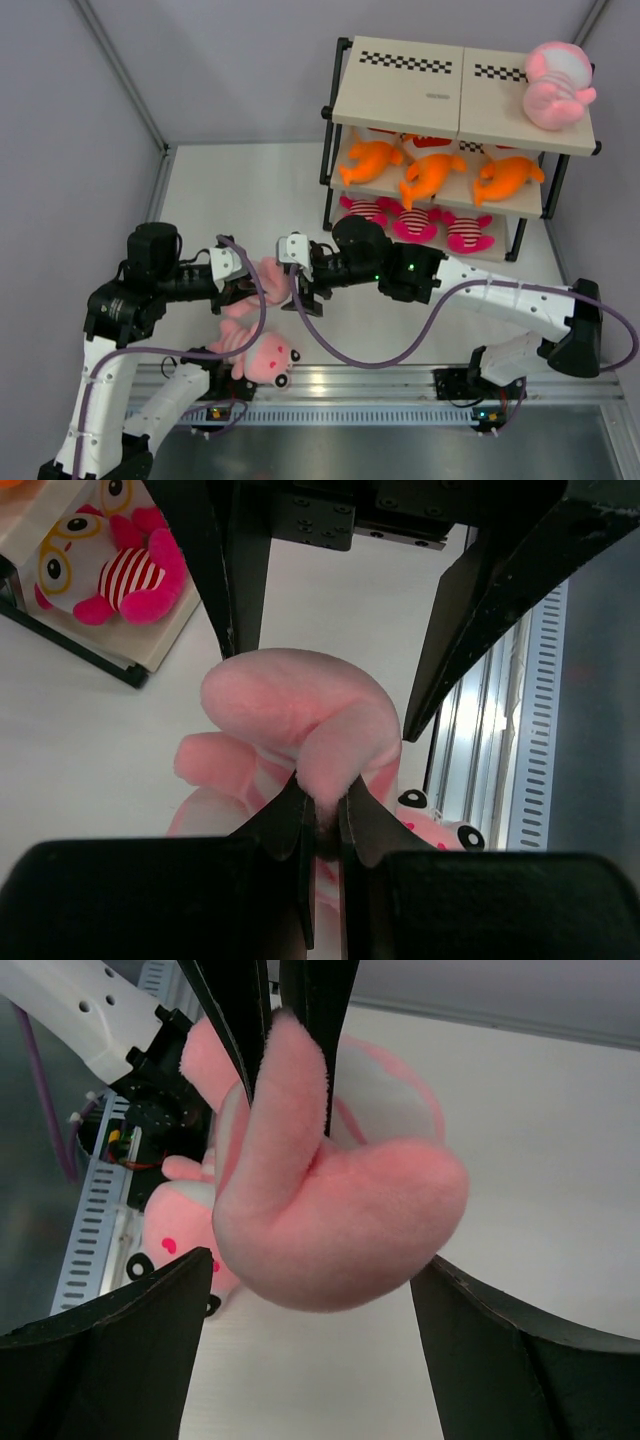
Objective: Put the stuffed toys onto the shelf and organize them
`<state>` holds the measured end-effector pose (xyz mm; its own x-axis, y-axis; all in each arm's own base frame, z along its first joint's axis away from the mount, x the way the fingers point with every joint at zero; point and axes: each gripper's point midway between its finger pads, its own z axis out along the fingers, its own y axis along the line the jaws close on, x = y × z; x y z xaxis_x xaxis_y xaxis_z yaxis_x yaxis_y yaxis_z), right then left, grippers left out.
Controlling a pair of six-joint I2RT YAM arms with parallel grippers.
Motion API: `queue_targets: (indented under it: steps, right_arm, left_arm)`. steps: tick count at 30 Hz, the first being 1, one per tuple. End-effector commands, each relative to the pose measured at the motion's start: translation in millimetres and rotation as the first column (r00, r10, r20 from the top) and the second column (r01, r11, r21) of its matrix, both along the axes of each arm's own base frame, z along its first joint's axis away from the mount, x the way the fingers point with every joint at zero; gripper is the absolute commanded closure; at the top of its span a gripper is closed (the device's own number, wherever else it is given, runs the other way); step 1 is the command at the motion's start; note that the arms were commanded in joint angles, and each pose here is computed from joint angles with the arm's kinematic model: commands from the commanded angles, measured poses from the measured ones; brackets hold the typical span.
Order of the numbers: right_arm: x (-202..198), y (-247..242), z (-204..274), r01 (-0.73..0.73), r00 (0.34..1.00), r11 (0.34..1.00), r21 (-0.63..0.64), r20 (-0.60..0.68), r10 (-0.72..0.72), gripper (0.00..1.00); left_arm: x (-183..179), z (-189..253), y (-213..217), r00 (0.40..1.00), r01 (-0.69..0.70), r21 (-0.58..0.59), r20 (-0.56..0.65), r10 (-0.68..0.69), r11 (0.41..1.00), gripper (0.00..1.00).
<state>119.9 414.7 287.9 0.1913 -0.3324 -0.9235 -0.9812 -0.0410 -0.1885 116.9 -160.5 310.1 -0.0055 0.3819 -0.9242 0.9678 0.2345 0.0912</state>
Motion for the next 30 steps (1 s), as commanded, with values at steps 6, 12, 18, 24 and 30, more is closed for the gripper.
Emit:
queue_targets:
  steps: [6, 12, 18, 24, 30]
  right_arm:
    - [-16, 20, 45, -0.089, 0.996, 0.990, 0.108, -0.012, 0.090, 0.24]
    - [-11, 19, 42, -0.054, 0.998, 0.995, 0.082, -0.020, 0.056, 0.73]
    - [18, 8, 64, 0.125, 0.991, 0.983, 0.137, 0.020, -0.129, 1.00]
    - [55, -47, 138, 0.341, 0.905, 0.883, 0.323, 0.141, -0.401, 1.00]
    - [70, -103, 236, 0.380, 0.783, 0.760, 0.527, 0.254, -0.567, 1.00]
  left_arm:
    - [-3, 0, 0, 1.000, 0.014, 0.001, 0.009, -0.014, 1.000, 1.00]
    - [-2, -1, 1, 1.000, 0.006, 0.010, 0.019, -0.006, 1.000, 1.00]
    - [9, 2, 11, 0.996, -0.087, 0.047, 0.028, 0.086, 0.995, 0.07]
    - [34, 34, 53, 0.903, -0.423, 0.086, 0.118, 0.412, 0.902, 0.01]
    - [39, 54, 85, 0.793, -0.596, 0.071, 0.213, 0.571, 0.800, 0.01]
